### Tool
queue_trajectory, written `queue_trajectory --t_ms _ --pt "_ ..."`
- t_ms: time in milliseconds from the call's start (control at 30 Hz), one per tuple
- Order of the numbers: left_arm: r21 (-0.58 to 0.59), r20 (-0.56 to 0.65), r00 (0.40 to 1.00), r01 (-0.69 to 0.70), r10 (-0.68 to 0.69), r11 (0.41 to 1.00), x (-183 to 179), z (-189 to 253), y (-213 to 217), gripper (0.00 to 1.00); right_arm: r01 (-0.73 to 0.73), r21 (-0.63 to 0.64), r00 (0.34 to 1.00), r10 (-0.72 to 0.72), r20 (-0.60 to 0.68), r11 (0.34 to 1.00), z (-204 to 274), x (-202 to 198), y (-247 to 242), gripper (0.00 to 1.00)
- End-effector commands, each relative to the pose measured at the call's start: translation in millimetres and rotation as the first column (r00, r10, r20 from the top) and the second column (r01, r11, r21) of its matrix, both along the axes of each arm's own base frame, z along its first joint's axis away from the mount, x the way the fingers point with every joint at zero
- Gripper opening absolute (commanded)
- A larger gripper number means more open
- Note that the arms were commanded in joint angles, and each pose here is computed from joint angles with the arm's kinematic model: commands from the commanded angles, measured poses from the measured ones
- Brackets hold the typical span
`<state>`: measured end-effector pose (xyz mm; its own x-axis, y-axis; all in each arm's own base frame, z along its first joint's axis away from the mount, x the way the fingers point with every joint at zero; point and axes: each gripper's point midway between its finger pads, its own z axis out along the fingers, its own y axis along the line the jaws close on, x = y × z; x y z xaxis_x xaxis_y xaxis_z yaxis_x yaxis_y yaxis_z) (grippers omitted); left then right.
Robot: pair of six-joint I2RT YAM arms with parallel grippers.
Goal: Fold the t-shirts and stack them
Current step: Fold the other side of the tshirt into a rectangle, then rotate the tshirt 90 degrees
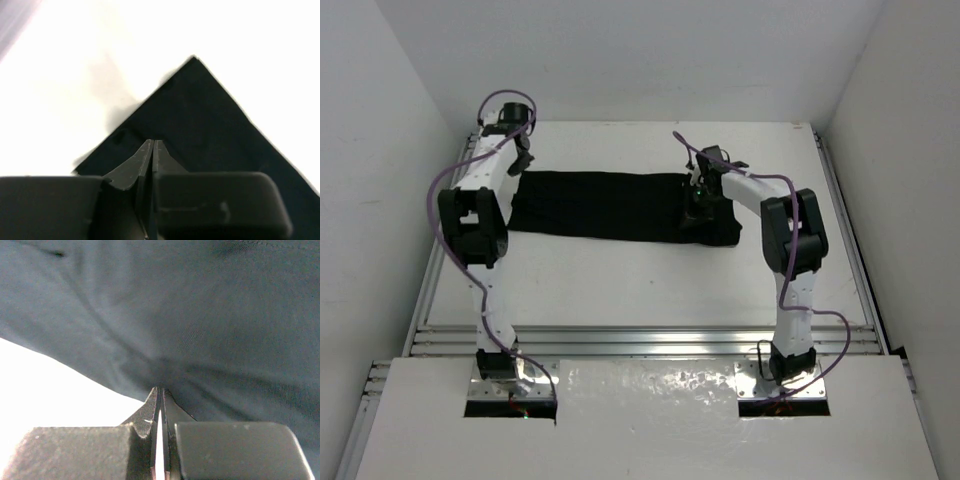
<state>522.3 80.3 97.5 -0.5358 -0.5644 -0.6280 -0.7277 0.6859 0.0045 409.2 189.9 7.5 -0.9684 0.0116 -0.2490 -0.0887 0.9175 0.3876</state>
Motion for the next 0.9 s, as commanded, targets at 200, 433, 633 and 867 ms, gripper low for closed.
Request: queue_trajectory --t_ms 200,433,633,867 --pt "-0.132 0.025 0.992 -0.117 0.122 0.984 -66 21 7 0.00 0.002 0.057 0.984 -0.012 0.178 0.998 81 10 2 0.02" --pt "-0.293 0.044 0.995 0.098 -0.089 0.951 -11 -48 -25 0.00 0.231 -0.042 0.968 -0.225 0.113 0.972 78 1 -30 0.20" --pt "-0.252 -0.136 0.991 -0.034 -0.001 0.967 -26 -87 -12 0.00 0.320 -0.137 0.940 -0.332 -0.078 0.938 29 -9 -32 0.20" --pt "-0.157 -0.309 0.950 -0.102 0.049 0.982 -78 -109 -16 0.00 0.447 -0.371 0.855 -0.511 -0.092 0.814 0 -16 -70 0.40"
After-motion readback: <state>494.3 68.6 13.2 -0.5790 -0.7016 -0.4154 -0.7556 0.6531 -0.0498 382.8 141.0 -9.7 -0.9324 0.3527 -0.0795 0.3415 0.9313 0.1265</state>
